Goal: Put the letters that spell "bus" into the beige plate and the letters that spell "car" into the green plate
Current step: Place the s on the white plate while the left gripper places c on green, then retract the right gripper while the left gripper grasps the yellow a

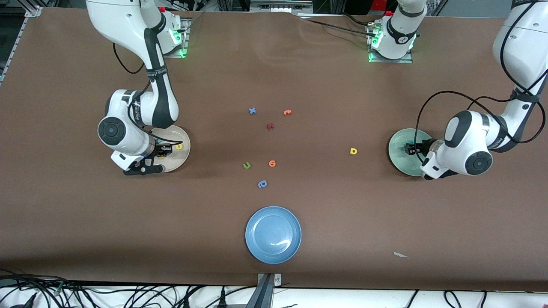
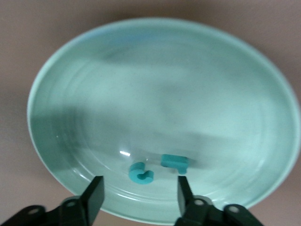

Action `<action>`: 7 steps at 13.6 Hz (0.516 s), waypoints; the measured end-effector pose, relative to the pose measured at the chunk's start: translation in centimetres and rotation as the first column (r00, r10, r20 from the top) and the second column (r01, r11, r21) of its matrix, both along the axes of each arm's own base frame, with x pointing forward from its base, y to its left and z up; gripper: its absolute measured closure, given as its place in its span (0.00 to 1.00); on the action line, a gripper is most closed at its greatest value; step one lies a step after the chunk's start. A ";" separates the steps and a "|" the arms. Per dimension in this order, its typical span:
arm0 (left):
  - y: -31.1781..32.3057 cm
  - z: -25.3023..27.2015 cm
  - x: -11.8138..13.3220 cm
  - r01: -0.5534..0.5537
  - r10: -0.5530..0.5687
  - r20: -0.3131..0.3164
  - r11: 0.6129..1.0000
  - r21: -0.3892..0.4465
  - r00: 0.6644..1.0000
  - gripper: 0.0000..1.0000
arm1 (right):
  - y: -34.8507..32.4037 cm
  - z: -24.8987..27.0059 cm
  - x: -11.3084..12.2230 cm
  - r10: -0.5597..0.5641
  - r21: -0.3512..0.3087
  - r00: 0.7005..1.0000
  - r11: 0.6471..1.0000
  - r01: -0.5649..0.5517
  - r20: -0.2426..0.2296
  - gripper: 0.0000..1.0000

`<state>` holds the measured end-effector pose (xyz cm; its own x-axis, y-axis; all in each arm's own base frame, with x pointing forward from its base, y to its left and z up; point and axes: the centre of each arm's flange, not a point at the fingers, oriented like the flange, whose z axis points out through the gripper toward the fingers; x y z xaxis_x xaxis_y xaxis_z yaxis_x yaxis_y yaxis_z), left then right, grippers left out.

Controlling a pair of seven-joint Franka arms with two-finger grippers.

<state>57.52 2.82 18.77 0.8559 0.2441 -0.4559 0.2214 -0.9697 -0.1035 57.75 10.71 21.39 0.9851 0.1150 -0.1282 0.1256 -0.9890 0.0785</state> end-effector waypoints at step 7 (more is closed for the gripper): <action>-13.0 4.5 1.0 -0.114 0.109 0.117 0.993 0.033 0.987 0.00 | 0.3 -1.4 -0.5 0.015 -0.013 1.000 1.000 -0.015 -0.016 0.43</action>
